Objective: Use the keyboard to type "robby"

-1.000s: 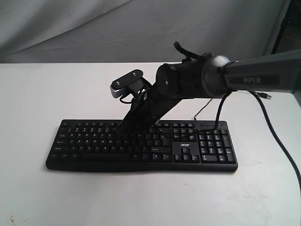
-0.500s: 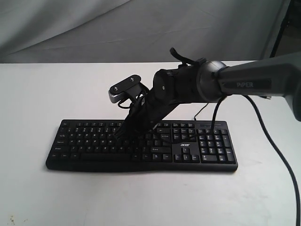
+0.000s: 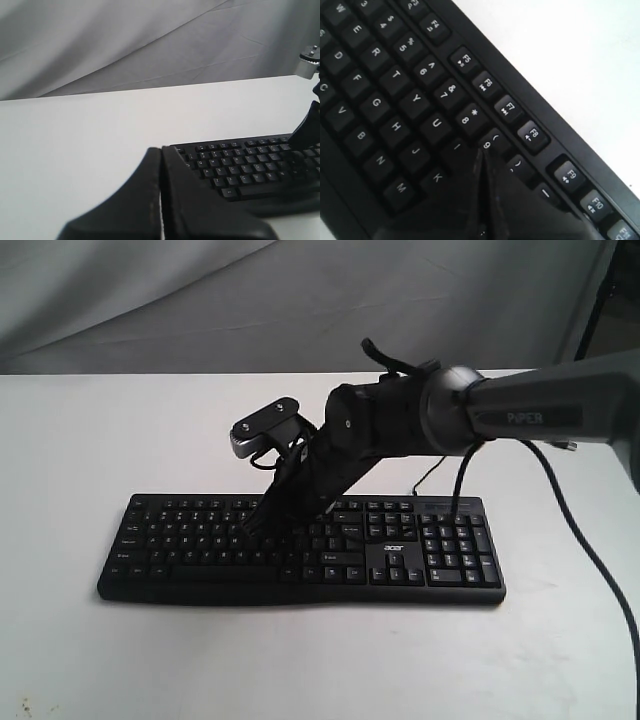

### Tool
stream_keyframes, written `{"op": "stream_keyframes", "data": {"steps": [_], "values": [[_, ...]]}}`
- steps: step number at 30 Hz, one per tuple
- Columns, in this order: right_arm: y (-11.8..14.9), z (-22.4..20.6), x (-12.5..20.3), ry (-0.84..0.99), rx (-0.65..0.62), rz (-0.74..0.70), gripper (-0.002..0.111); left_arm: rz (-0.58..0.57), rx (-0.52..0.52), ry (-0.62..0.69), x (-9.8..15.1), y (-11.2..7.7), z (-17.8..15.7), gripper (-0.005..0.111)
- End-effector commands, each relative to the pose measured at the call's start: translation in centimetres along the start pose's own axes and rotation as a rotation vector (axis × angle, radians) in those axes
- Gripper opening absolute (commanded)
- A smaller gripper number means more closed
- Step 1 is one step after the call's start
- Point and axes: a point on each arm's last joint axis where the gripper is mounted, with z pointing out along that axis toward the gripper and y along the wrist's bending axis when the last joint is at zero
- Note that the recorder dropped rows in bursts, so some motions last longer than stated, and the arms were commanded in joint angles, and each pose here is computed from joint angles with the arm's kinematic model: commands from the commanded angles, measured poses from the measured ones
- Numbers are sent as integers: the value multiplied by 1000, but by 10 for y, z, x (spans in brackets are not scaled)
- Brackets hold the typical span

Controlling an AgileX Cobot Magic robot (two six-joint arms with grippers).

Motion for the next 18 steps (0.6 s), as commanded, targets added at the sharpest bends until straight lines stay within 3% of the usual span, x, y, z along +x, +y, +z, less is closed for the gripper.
{"op": "stream_keyframes", "data": {"steps": [1,5,10,18], "values": [[16,-27,-16,-40,-12,-47,0,3,5,-7,1,0,0,0],[44,-29,-33,-67,-46,-107,0,3,5,-7,1,0,0,0],[66,-9,-29,-41,-81,-133,0,3,5,-7,1,0,0,0],[65,12,-21,-15,-78,-115,0,3,5,-7,1,0,0,0]]}}
